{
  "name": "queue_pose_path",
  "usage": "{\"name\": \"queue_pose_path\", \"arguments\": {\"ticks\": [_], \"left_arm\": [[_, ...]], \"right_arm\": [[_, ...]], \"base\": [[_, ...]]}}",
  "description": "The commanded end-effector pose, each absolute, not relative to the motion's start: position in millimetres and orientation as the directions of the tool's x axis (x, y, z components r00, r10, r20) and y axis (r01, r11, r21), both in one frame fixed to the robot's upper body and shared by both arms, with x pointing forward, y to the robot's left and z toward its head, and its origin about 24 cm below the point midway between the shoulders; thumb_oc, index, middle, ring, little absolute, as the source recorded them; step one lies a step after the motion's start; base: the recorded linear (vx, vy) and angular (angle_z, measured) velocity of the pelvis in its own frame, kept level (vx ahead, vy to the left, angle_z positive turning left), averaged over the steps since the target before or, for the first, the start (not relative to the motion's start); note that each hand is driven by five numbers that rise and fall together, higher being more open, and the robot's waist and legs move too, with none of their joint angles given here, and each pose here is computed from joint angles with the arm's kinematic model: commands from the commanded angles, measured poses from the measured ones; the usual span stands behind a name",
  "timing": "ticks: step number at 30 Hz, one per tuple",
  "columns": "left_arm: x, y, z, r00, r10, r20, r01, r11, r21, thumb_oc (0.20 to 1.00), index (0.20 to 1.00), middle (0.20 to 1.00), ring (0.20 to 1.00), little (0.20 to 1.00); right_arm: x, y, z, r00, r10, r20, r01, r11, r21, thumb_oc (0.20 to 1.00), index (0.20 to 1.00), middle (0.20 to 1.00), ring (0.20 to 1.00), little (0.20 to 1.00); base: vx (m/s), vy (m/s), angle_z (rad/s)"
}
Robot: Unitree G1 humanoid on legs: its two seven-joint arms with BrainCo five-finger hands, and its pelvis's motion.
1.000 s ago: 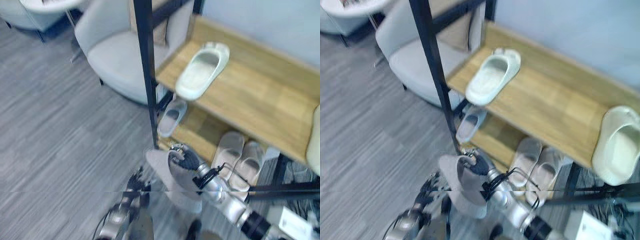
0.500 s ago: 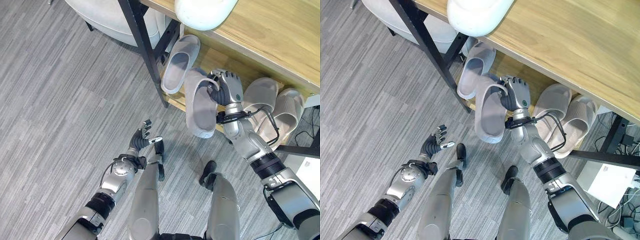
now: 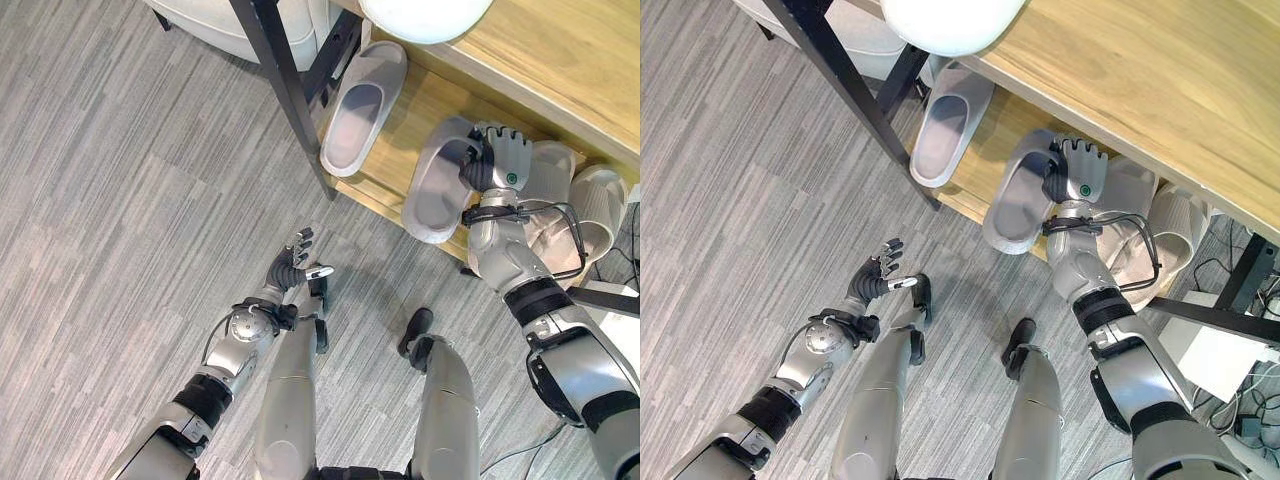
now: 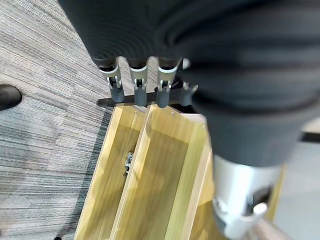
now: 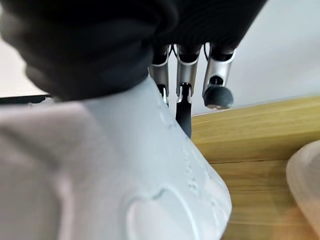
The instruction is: Arrange the slippers neatly on the shoe rack.
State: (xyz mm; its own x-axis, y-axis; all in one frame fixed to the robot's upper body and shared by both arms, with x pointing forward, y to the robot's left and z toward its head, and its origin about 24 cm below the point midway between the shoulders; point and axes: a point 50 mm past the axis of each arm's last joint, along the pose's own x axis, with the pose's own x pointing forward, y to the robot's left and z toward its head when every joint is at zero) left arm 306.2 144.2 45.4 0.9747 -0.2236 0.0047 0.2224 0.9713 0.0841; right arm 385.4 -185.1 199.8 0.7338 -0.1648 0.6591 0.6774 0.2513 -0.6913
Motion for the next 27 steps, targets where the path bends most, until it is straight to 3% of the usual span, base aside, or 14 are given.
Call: {"name": "queue_pose_path", "arguments": {"ticks": [1,12,16,17,19,22,25,27], "left_arm": [[303.1,132.1,54.6,0.959,-0.266,0.094,0.255,0.960,0.113,1.000,1.000,1.000,1.000,1.000],[322.0,132.1,64.0,0.981,-0.151,0.118,0.141,0.986,0.085,1.000,1.000,1.000,1.000,1.000],[323.4,132.3,66.0,0.983,-0.137,0.125,0.128,0.988,0.082,1.000,1.000,1.000,1.000,1.000],[325.2,133.2,66.9,0.985,-0.116,0.124,0.106,0.991,0.080,1.000,1.000,1.000,1.000,1.000],[325.6,132.9,67.3,0.986,-0.113,0.125,0.103,0.991,0.085,1.000,1.000,1.000,1.000,1.000],[327.5,128.9,66.3,0.987,-0.117,0.112,0.107,0.990,0.095,1.000,1.000,1.000,1.000,1.000],[333.7,125.7,71.8,0.984,-0.138,0.114,0.122,0.983,0.136,1.000,1.000,1.000,1.000,1.000],[334.4,124.5,73.0,0.982,-0.148,0.114,0.132,0.982,0.137,1.000,1.000,1.000,1.000,1.000]], "right_arm": [[391.3,-188.2,221.1,0.676,-0.178,0.715,0.735,0.230,-0.638,1.000,1.000,1.000,1.000,1.000],[392.5,-151.9,215.4,0.737,-0.155,0.658,0.628,0.517,-0.582,1.000,1.000,1.000,1.000,1.000],[388.0,-146.7,212.4,0.734,-0.159,0.660,0.614,0.571,-0.545,1.000,1.000,1.000,1.000,1.000],[380.7,-141.4,199.8,0.750,-0.191,0.634,0.570,0.672,-0.472,1.000,1.000,1.000,1.000,1.000],[377.4,-139.6,192.3,0.765,-0.212,0.608,0.541,0.725,-0.427,1.000,1.000,1.000,1.000,1.000],[371.5,-130.6,171.6,0.832,-0.288,0.473,0.403,0.901,-0.161,1.000,1.000,1.000,1.000,1.000],[378.3,-126.7,141.7,0.930,-0.305,0.205,0.266,0.944,0.195,1.000,1.000,1.000,1.000,1.000],[380.3,-126.1,137.9,0.942,-0.296,0.159,0.246,0.930,0.274,1.000,1.000,1.000,1.000,1.000]], "base": [[0.00,0.000,0.00],[-0.02,0.001,-0.01],[-0.03,0.003,-0.05],[-0.03,0.000,-0.04],[-0.04,0.014,-0.04],[0.03,-0.001,-0.02],[-0.01,0.011,-0.10],[-0.01,0.004,-0.04]]}}
